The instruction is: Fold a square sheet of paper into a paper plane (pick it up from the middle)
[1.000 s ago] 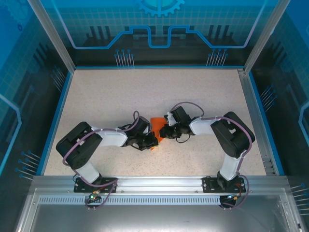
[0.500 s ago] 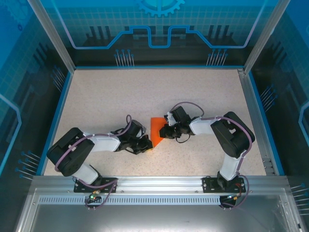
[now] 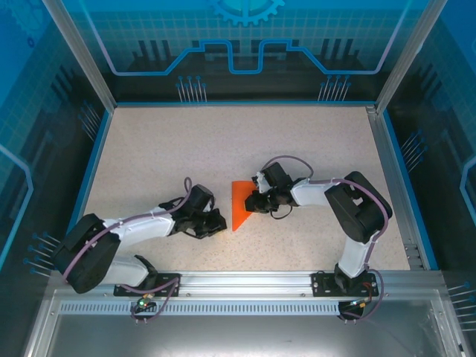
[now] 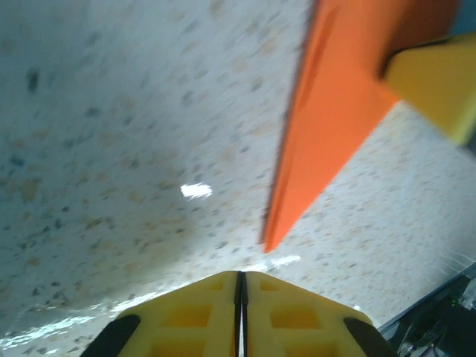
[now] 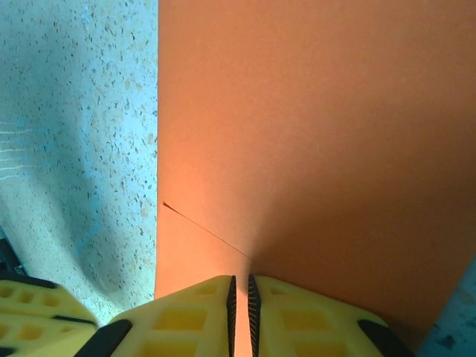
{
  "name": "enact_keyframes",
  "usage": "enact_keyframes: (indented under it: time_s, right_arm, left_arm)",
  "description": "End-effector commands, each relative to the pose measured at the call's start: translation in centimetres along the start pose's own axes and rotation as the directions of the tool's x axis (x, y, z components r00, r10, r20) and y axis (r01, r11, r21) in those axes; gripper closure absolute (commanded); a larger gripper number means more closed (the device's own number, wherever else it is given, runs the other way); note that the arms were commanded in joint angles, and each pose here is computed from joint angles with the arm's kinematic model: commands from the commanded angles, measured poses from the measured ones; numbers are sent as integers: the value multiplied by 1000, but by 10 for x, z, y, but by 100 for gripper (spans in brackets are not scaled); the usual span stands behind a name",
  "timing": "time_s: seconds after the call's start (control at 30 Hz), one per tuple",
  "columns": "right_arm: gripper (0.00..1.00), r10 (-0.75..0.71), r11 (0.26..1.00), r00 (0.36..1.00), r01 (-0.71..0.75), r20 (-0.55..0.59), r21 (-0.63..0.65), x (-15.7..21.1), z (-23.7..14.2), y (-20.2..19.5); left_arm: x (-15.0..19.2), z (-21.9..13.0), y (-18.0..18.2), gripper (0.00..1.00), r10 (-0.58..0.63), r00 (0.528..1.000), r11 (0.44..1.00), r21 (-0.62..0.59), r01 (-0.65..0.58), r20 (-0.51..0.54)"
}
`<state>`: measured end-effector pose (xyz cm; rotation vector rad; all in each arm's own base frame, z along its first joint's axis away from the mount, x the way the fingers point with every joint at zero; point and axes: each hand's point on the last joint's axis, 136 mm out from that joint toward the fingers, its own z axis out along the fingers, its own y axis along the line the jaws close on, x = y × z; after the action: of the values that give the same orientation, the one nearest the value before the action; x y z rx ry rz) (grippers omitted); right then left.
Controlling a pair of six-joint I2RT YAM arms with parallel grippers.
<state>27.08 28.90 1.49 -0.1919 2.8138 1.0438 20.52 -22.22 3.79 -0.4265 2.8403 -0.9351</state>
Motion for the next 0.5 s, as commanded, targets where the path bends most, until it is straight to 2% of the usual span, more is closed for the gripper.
enact_keyframes:
  time_s: [0.0, 0.1, 0.23, 0.47]
  right_arm:
    - [81, -36, 999, 999, 35, 27, 37, -9, -19, 11]
    - [78, -51, 997, 996, 47, 75, 54, -17, -37, 16]
    - [75, -20, 997, 993, 11, 113, 77, -22, -53, 3]
    - [63, 46, 997, 995, -51, 86, 56, -7, -46, -17]
  left_arm:
    - [-22, -15, -21, 87, 59, 995, 998, 5, -60, 86]
    - [-29, -12, -38, 86, 95, 992, 994, 44, -99, 86]
    - [-29, 1, -55, 86, 147, 988, 986, 74, -150, 37]
    - [-37, 24, -48, 90, 149, 989, 989, 6, -149, 21]
